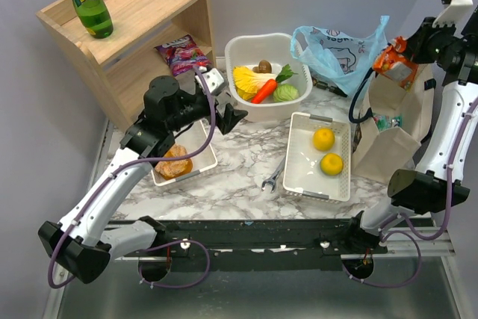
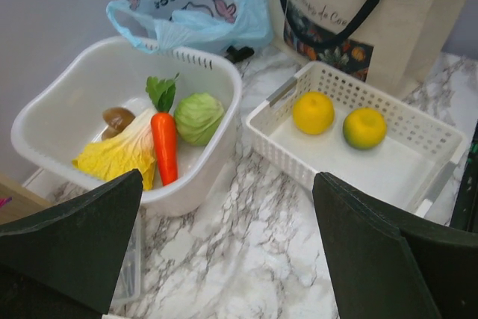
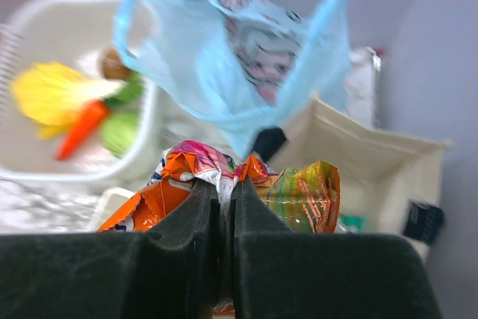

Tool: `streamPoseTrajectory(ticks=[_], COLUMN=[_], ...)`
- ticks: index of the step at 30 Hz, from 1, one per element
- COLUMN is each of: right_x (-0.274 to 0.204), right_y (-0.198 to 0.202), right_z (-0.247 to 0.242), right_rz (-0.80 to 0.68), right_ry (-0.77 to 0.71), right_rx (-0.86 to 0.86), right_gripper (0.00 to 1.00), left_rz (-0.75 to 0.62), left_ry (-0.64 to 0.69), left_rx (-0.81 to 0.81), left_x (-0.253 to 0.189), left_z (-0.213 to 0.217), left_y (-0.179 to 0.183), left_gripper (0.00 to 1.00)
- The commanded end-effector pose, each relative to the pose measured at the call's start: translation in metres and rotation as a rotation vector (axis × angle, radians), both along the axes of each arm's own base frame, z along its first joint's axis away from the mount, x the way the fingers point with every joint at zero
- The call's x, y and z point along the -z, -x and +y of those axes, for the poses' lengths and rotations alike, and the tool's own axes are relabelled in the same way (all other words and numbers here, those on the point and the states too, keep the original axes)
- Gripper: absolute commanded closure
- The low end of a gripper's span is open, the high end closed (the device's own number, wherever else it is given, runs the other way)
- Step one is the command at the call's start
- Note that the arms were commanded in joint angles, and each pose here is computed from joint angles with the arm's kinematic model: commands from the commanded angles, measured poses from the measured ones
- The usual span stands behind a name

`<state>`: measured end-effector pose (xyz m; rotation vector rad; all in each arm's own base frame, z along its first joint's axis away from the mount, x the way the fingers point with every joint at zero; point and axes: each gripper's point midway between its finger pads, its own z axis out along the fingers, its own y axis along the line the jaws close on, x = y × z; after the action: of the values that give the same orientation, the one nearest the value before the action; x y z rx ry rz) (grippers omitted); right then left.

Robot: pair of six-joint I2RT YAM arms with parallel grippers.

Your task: Untie the knot of the grocery bags and take out the mixed food

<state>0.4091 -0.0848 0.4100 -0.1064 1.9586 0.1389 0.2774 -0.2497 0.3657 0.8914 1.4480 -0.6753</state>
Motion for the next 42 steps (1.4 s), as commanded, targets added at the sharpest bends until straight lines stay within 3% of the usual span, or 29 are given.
streamPoseTrajectory(ticks=[1,7,13,21,27,31,34,37,38,40,41,42], right_x=[-0.064,-0.072,-0.068,-0.039,-0.020,-0.015,-0.015,-0.012,-0.010,-0.009,-0.008,-0.007], right_y=[0.000,-0.014,-0.016,0.006,0.040,0.056,0.059,0.067,0.072,0.082,0.086,0.093], right_z=[0.054,0.110,0.185,0.274,0.328,0.347,0.346,0.345,0.345,0.344,0.343,0.343], right_rz=[-0.170,-0.211,-0.257,-0.241,-0.248,-0.219,-0.195,-0.169,-0.154,-0.133,-0.120,-0.109], right_ry=[-0.261,-0.475,-0.548,-0.449,-0.346,-0.356,-0.363,-0.355,-0.353,-0.343,-0.336,-0.318], right_rx=[-0.187,-0.287,-0.305,-0.440,-0.569,-0.609,-0.602,-0.618,-0.632,-0.659,-0.671,-0.696], right_gripper=[0.99,0.99,0.99,0.99,0.99,0.99,0.99,0.99,0.93,0.69,0.48,0.34], left_rz=[-0.021,0.109,0.172,0.242,0.330,0.381,0.454,0.505,0.504,0.467,0.434,0.393], left_ry=[0.128,0.248,0.297,0.197,0.104,0.059,0.051,0.107,0.123,0.148,0.154,0.161], left_rx=[0.126,0.218,0.099,-0.110,-0.129,-0.142,-0.122,-0.086,-0.052,0.036,0.070,0.110], left_x=[-0.059,-0.092,-0.098,-0.067,-0.029,-0.001,0.009,0.010,0.007,-0.001,-0.004,-0.009], left_z=[-0.017,-0.041,-0.061,-0.067,-0.071,-0.070,-0.065,-0.049,-0.045,-0.037,-0.034,-0.028], left_y=[0.017,0.025,0.002,-0.038,-0.044,-0.049,-0.047,-0.044,-0.040,-0.027,-0.020,-0.010], left_gripper=[0.01,0.02,0.02,0.02,0.02,0.04,0.30,0.73,0.84,0.97,1.00,1.00])
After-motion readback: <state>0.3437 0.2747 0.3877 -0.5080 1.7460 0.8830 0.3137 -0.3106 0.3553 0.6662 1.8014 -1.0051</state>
